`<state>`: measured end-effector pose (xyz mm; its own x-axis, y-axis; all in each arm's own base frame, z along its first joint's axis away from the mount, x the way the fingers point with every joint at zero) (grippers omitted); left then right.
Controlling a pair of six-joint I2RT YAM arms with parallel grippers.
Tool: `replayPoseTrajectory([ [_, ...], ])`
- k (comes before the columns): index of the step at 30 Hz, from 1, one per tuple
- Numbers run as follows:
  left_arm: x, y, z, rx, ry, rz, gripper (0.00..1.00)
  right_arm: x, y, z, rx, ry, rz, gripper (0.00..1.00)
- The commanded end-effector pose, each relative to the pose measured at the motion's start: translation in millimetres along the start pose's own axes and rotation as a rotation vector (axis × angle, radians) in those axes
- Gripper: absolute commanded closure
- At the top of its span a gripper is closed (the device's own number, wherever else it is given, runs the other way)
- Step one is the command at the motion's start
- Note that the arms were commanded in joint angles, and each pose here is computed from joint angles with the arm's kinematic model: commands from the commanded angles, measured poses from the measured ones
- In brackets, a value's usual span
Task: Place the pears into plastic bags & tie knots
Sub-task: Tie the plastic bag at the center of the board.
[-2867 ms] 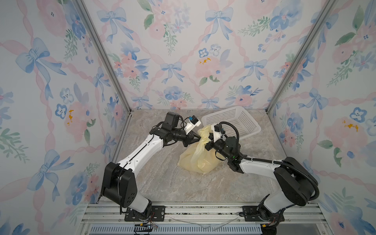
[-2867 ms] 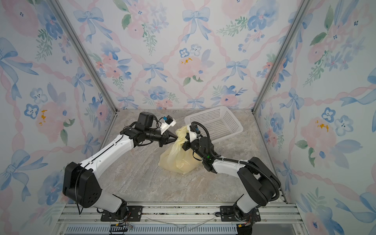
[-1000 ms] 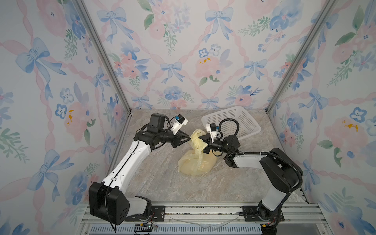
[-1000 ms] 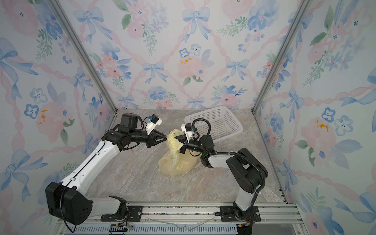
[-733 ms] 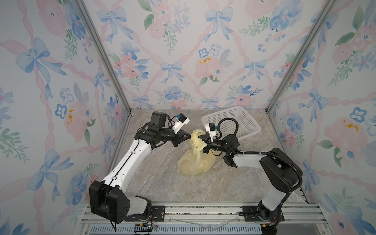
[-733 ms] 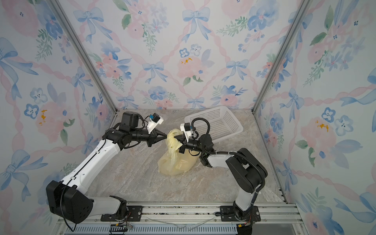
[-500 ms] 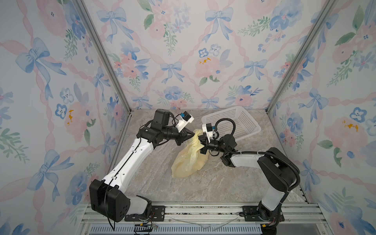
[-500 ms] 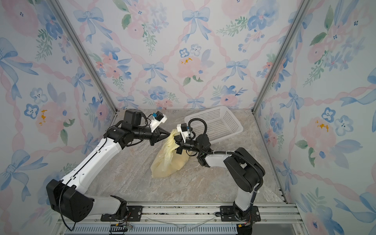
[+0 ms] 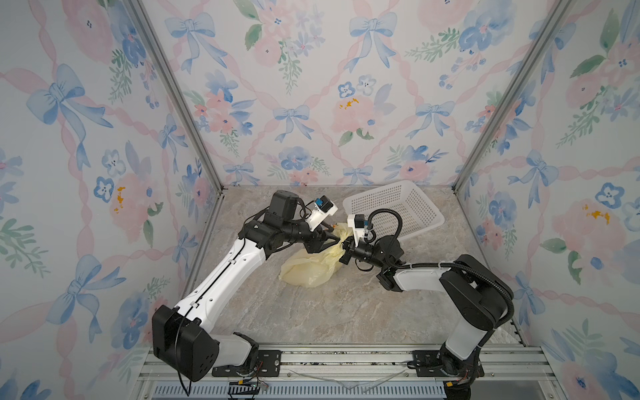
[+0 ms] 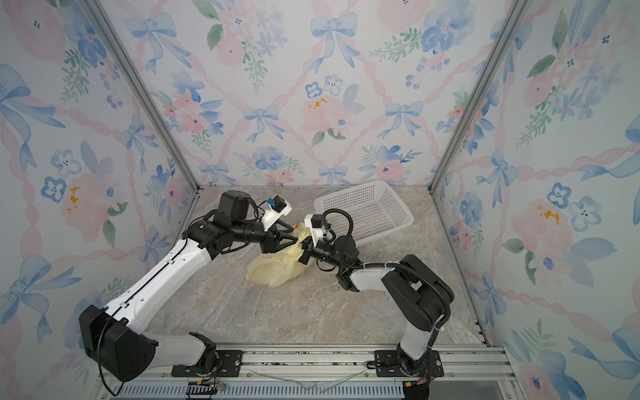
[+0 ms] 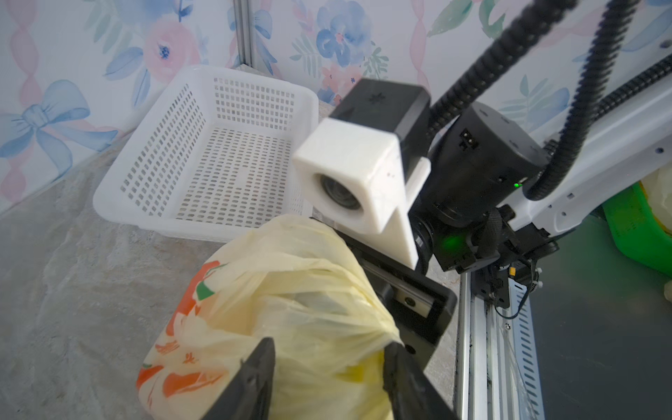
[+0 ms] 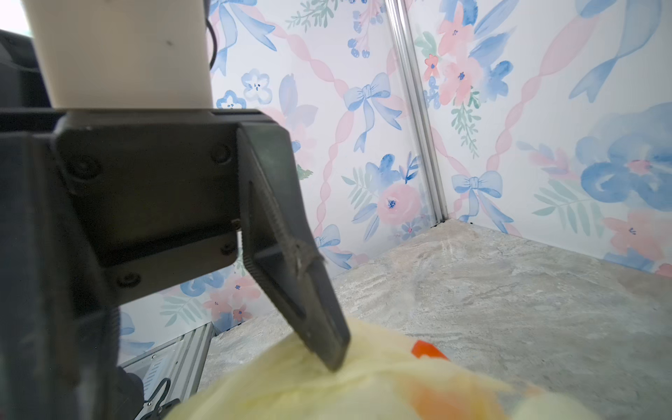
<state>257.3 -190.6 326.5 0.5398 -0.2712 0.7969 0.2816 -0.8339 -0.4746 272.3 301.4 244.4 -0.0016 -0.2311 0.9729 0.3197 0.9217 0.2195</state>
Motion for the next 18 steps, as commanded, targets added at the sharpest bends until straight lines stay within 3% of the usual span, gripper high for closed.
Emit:
replayPoseTrajectory([
  [1, -11.9, -11.8, 0.1, 0.049, -0.025, -0.003, 0.42, 39.1, -4.5, 5.8, -0.036, -0.078, -0.144, 1.0],
  [10, -38.8, -8.0, 1.5, -0.117, -0.093, 0.032, 0.4, 65.8, -9.8, 15.5, -0.018, -0.102, -0.21, 1.0],
  [18, -36.7, -8.1, -10.7, -0.273, -0.081, 0.024, 0.4, 52.4, -1.2, 13.6, -0.008, -0.093, -0.168, 1.0],
])
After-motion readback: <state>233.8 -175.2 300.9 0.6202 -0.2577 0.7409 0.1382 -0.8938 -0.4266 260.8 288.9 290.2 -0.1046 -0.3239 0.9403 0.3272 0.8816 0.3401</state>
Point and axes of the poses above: each gripper's point midway between its finger pads, its own y axis out along the fingers, its own z axis along the line the jaws close on, x = y × z, the point moved 8 cm from there along -y, back along the fingers, and after that the axes turned 14 degrees about -y, right-handed, at the moved point
